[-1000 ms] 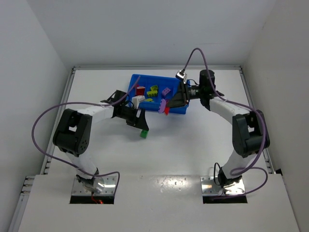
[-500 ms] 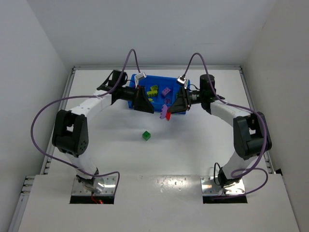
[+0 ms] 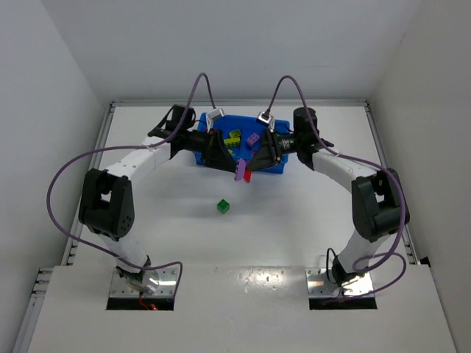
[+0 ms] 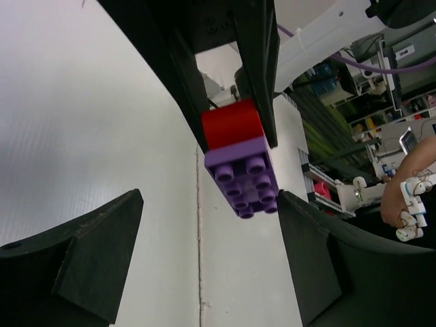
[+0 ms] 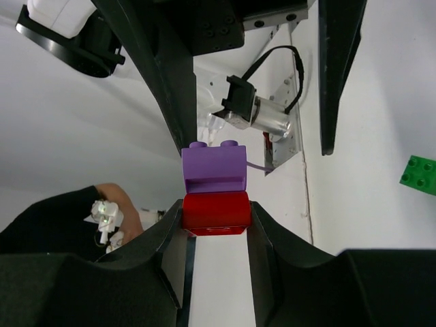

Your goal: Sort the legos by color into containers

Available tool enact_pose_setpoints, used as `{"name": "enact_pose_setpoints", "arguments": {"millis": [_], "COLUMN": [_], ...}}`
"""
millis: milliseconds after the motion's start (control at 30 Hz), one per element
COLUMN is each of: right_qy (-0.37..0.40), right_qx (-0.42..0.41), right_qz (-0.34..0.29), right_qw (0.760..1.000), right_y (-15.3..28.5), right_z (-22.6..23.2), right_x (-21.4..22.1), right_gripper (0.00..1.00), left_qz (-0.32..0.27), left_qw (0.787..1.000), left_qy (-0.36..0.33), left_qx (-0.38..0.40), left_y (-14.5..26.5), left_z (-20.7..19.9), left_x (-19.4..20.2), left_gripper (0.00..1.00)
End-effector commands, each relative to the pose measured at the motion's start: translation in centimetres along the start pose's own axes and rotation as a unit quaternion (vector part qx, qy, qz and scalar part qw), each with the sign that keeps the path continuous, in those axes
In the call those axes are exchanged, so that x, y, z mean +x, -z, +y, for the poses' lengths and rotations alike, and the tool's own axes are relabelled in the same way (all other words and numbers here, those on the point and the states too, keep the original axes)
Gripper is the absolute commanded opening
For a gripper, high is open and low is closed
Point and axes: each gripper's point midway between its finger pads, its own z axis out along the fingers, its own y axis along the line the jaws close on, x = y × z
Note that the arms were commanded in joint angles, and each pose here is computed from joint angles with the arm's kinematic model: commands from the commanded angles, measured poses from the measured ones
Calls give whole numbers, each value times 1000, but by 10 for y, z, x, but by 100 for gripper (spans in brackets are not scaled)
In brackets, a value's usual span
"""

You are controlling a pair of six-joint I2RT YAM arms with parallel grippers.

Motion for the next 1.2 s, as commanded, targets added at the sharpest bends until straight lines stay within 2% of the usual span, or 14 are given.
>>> {"name": "enact_pose_setpoints", "arguments": {"millis": [0, 100, 233, 433, 467, 567, 833, 933, 967, 1033, 1067, 1100, 1133, 1167], "right_qy": [47, 47, 46, 53, 55, 56, 41, 25, 30, 16, 46, 53, 22, 67], "right_qx": [-19, -18, -14, -12, -9, -7, 18, 37, 52, 80, 93, 109, 145, 163], "right_qz": [18, 19, 15, 11, 6, 2, -42, -64, -79, -97, -103, -109, -118, -114], "right_qw": [999, 999, 999, 998, 998, 998, 998, 997, 995, 992, 989, 987, 982, 978], "right_y": [-7, -11, -12, -14, -11, -7, 29, 41, 46, 47, 48, 49, 52, 50], "right_z": [11, 9, 4, -3, -4, -7, -18, -30, -40, -55, -56, -63, -84, -85], "right_x": [-5, -2, -8, -20, -25, -30, -35, -41, -51, -61, -74, -81, -84, -97], "right_gripper": [0, 0, 0, 0, 0, 0, 0, 0, 0, 0, 0, 0, 0, 0], "left_qz": [-5, 1, 4, 11, 12, 12, -17, -53, -72, -93, -103, -121, -137, -147], "left_qw": [999, 998, 998, 997, 997, 997, 998, 993, 985, 972, 964, 942, 927, 913], "left_qy": [-53, -56, -62, -58, -58, -58, -62, -58, -68, -77, -82, -93, -106, -110], "left_qx": [10, 16, 24, 43, 49, 49, 7, -84, -144, -204, -232, -300, -332, -365], "left_y": [-1, -7, -10, -13, -12, -12, 13, 39, 55, 72, 79, 94, 105, 114], "left_z": [-19, -21, -26, -30, -33, -33, -26, -2, 8, 14, 16, 20, 21, 22], "left_x": [-22, -23, -24, -17, -17, -17, -19, -24, -29, -34, -36, -41, -47, -48], "left_gripper": [86, 80, 62, 49, 35, 1, 0, 0, 0, 0, 0, 0, 0, 0]}}
